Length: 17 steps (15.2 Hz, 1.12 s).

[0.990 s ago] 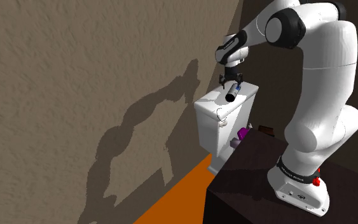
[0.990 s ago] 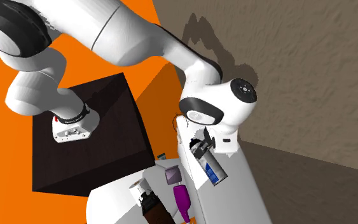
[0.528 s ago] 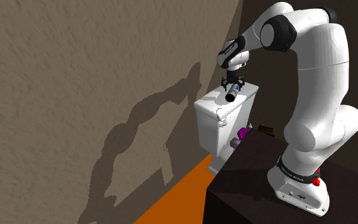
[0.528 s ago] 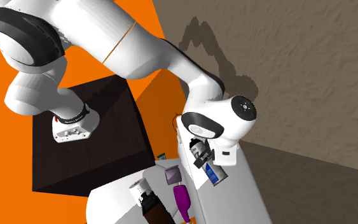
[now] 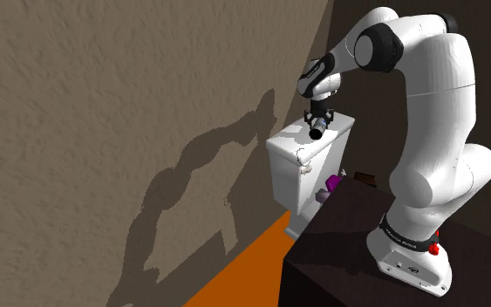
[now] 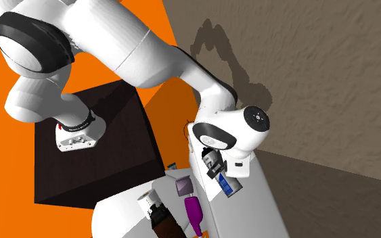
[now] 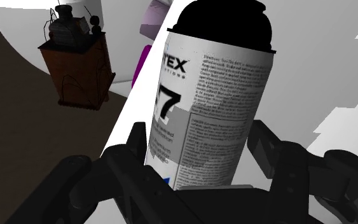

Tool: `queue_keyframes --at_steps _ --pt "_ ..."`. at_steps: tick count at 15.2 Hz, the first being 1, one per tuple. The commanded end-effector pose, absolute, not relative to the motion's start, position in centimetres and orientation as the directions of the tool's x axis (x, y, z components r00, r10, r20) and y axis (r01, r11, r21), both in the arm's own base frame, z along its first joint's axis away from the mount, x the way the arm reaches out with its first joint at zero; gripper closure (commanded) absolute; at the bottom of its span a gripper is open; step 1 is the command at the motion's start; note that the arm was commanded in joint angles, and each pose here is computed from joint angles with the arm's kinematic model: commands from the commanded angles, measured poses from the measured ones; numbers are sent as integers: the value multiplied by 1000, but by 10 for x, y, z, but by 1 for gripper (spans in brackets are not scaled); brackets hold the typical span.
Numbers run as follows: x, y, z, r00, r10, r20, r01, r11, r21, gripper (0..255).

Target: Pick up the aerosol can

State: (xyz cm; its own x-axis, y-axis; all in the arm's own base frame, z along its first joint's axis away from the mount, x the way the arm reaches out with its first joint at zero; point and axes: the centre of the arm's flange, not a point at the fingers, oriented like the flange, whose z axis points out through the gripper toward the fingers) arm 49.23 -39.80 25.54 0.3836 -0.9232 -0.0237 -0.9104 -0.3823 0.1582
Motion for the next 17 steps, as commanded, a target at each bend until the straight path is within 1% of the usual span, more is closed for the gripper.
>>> queue_keyframes --at_steps 1,6,17 --pt "492 -398 254 384 -923 -25 -910 -383 159 255" --pt "492 -398 254 384 -923 -25 -910 -383 159 255" --pt "492 -398 312 384 -923 -25 -910 -383 159 255"
